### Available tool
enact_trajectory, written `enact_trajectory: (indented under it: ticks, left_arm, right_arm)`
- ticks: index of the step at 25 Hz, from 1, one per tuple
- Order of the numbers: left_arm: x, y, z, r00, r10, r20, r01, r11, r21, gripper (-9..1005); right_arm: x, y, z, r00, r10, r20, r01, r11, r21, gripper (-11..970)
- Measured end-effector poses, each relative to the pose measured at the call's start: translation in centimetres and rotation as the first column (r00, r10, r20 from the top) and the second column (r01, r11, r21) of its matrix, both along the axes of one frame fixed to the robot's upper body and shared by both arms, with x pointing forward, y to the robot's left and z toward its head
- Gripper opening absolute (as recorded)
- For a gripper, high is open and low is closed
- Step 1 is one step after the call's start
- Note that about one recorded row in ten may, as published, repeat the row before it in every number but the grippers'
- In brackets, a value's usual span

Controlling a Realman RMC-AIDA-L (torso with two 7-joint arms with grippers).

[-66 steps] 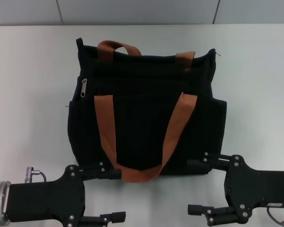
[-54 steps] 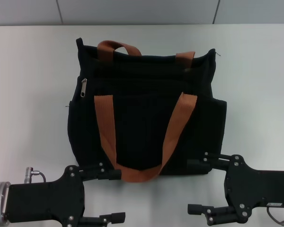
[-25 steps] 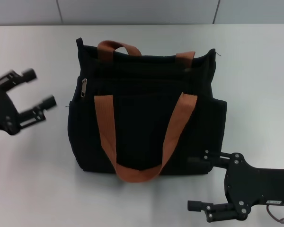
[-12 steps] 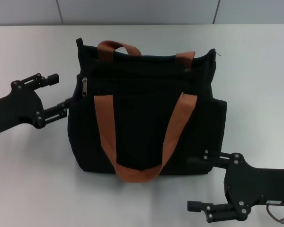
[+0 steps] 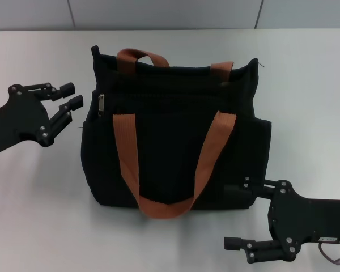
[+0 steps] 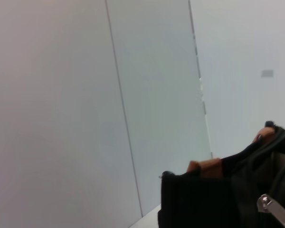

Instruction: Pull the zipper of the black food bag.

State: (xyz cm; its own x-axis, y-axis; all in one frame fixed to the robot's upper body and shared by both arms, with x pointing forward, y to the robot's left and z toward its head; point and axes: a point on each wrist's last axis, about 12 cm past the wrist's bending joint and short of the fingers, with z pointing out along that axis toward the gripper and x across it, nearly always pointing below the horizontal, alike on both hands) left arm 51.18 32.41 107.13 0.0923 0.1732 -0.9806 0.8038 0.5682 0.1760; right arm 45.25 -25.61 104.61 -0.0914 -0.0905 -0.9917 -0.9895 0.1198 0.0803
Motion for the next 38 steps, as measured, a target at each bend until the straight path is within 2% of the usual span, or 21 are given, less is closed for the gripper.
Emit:
enact_trajectory:
  ticks: [5,8,11,14,18,21,23,30,34,38]
  left_arm:
    - [-0.1,0.0,0.0,1.0,-0.005,0.004,0.005,1.0,0.0,234]
    - [-0.1,1.0,0.1,1.0,0.021,-0.019,-0.021,1.0,0.003,124]
    - [-0.5,2.1,0.7,0.999,0.002,-0.051,-0.003,1.0,-0.017,9]
    - [-1.0,2.6,1.2,0.994,-0.043,-0.1,0.04,0.999,-0.036,12]
    - [-0.8,2.0,1.1,0.988,-0.086,-0.129,0.084,0.996,-0.02,16]
    - [-0.4,1.5,1.2,0.983,-0.112,-0.144,0.113,0.994,-0.003,114]
    - [0.6,0.5,1.5,0.971,-0.163,-0.176,0.17,0.985,0.03,180]
    - [1.6,0.2,2.0,0.973,-0.162,-0.162,0.174,0.982,0.068,364]
    - [2.6,-0.2,2.2,0.979,-0.14,-0.146,0.155,0.983,0.097,605]
    - [3.1,-1.1,2.3,0.975,-0.166,-0.146,0.184,0.976,0.115,691]
  right_arm:
    - [0.2,0.1,0.1,1.0,0.006,-0.006,-0.006,1.0,0.002,824]
    - [0.3,0.2,0.2,1.0,0.007,-0.014,-0.007,1.0,0.002,824]
    - [0.3,0.2,0.2,1.0,0.007,-0.016,-0.007,1.0,0.002,824]
    - [0.2,0.1,0.1,1.0,0.006,-0.018,-0.006,1.0,0.002,825]
    - [0.2,0.1,0.1,1.0,0.005,-0.019,-0.005,1.0,0.002,825]
    - [0.3,0.1,0.2,1.0,0.004,-0.026,-0.004,1.0,0.002,825]
    - [0.3,0.1,0.2,1.0,0.005,-0.029,-0.005,1.0,0.001,825]
    - [0.3,0.1,0.2,1.0,0.006,-0.029,-0.006,1.0,0.0,824]
    - [0.4,0.1,0.2,0.999,0.004,-0.032,-0.004,1.0,0.002,825]
    - [0.4,0.2,0.3,0.999,0.004,-0.035,-0.004,1.0,0.003,824]
